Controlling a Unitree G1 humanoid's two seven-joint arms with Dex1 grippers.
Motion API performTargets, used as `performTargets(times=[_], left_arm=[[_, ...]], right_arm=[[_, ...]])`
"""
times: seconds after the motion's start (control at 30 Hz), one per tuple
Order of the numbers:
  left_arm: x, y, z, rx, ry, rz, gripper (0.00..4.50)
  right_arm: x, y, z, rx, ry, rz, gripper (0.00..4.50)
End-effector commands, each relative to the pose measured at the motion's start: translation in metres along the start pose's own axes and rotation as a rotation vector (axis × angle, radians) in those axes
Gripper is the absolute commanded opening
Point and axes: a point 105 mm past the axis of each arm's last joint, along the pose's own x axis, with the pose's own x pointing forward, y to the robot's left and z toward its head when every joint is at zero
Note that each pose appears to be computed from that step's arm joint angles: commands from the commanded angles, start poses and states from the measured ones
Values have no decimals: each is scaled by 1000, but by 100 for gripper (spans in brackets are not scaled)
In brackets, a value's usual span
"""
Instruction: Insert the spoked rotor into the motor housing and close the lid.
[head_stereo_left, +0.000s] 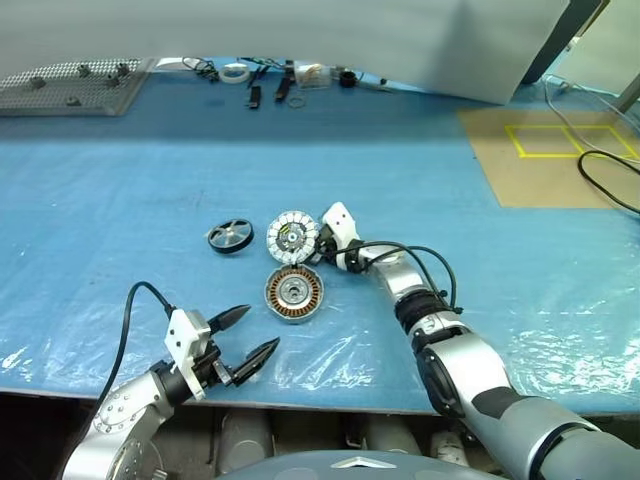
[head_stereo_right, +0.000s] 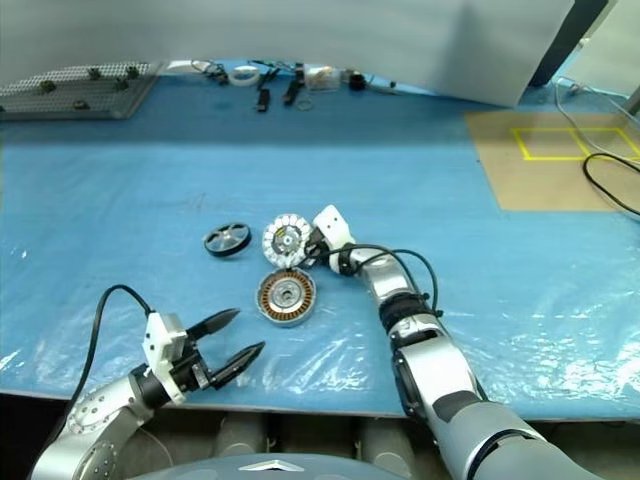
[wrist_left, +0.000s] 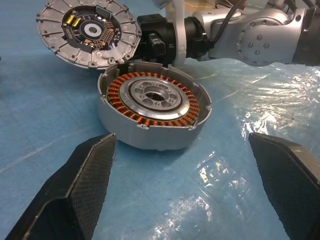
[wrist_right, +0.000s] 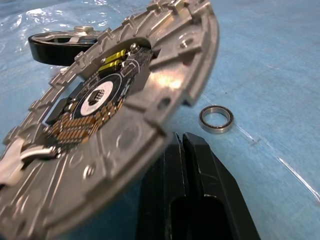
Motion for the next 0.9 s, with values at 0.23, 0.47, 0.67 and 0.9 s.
performTargets(times=[0.23, 0.47, 0.67, 0.9], left_arm=[[7, 0, 38, 50, -31, -24, 450], [12, 17, 53, 80, -40, -26, 450], [16, 23, 58, 89, -43, -46, 450], [20, 34, 61, 94, -44, -57, 450]], right_arm=[[-42, -21, 27, -19, -77, -55, 7], [-63, -16, 53, -9, -123, -29, 7], [-76, -15, 58, -12, -110, -19, 7], [-96, -33, 43, -6, -63, -96, 7]])
